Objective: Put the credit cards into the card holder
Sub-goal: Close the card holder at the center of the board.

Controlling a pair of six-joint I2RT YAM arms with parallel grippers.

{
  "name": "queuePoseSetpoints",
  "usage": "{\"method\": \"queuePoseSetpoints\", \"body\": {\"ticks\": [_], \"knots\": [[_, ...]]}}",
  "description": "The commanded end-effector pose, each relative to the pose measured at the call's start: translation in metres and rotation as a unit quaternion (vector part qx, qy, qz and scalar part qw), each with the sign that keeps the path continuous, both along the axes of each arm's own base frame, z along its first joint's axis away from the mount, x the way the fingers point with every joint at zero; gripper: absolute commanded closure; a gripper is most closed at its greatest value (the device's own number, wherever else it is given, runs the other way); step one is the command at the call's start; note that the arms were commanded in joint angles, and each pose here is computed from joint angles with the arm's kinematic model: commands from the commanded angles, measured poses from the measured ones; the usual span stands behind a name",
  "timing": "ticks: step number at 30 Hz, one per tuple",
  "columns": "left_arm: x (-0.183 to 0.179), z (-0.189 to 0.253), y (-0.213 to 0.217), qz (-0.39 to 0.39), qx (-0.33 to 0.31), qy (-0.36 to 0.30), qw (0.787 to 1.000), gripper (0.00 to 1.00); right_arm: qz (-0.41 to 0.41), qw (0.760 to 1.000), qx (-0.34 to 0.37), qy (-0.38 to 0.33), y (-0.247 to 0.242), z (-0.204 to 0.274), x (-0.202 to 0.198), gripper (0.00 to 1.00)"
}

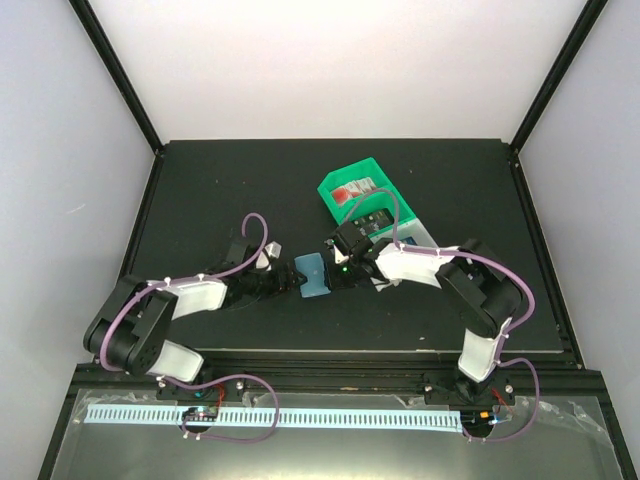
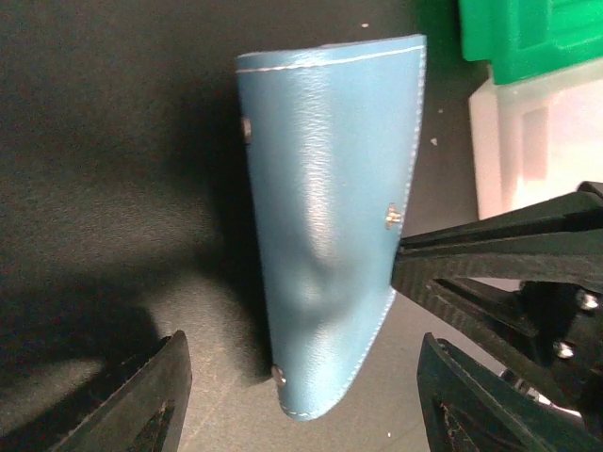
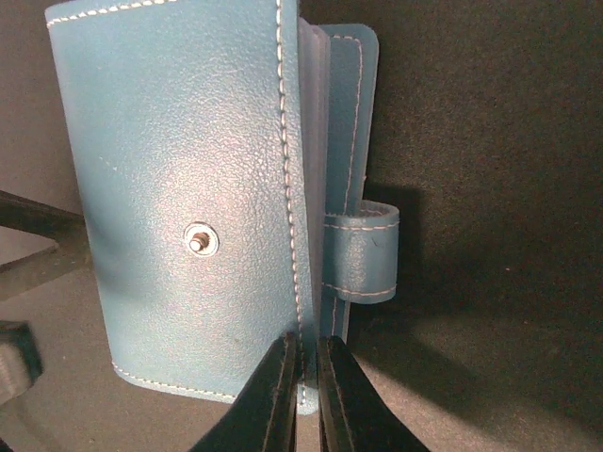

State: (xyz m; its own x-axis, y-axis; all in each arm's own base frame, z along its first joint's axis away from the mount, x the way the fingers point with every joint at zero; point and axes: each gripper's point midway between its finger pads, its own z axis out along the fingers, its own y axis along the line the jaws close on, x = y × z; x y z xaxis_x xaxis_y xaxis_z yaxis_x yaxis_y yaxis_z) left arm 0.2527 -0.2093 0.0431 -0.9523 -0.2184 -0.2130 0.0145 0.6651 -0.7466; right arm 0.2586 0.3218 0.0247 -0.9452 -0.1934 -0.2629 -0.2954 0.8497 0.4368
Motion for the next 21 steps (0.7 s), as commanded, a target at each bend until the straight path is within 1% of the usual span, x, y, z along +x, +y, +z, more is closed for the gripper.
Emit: {"method": "queuePoseSetpoints", "body": {"ticks": [1, 5, 10, 15, 21], "knots": [[0.000, -0.008, -0.005, 0.007, -0.011, 0.024, 1.000, 0.32, -0.009, 1.000, -0.019, 0.023, -0.005, -0.020, -0.006, 0.89], [0.003, -0.018, -0.013, -0.006, -0.018, 0.042, 0.999, 0.35, -0.009, 1.000, -0.014, 0.027, -0.003, -0.021, -0.006, 0.89], [0.004, -0.027, -0.018, -0.016, -0.019, 0.052, 0.998, 0.44, 0.003, 0.999, 0.014, 0.034, 0.005, -0.021, -0.011, 0.89], [0.002, -0.031, -0.019, -0.017, -0.022, 0.049, 0.998, 0.54, 0.013, 0.999, 0.030, 0.034, 0.011, -0.021, -0.011, 0.89], [0.001, -0.033, -0.017, -0.010, -0.025, 0.040, 0.999, 0.61, 0.024, 0.998, 0.037, 0.035, 0.016, -0.021, -0.010, 0.89]]}}
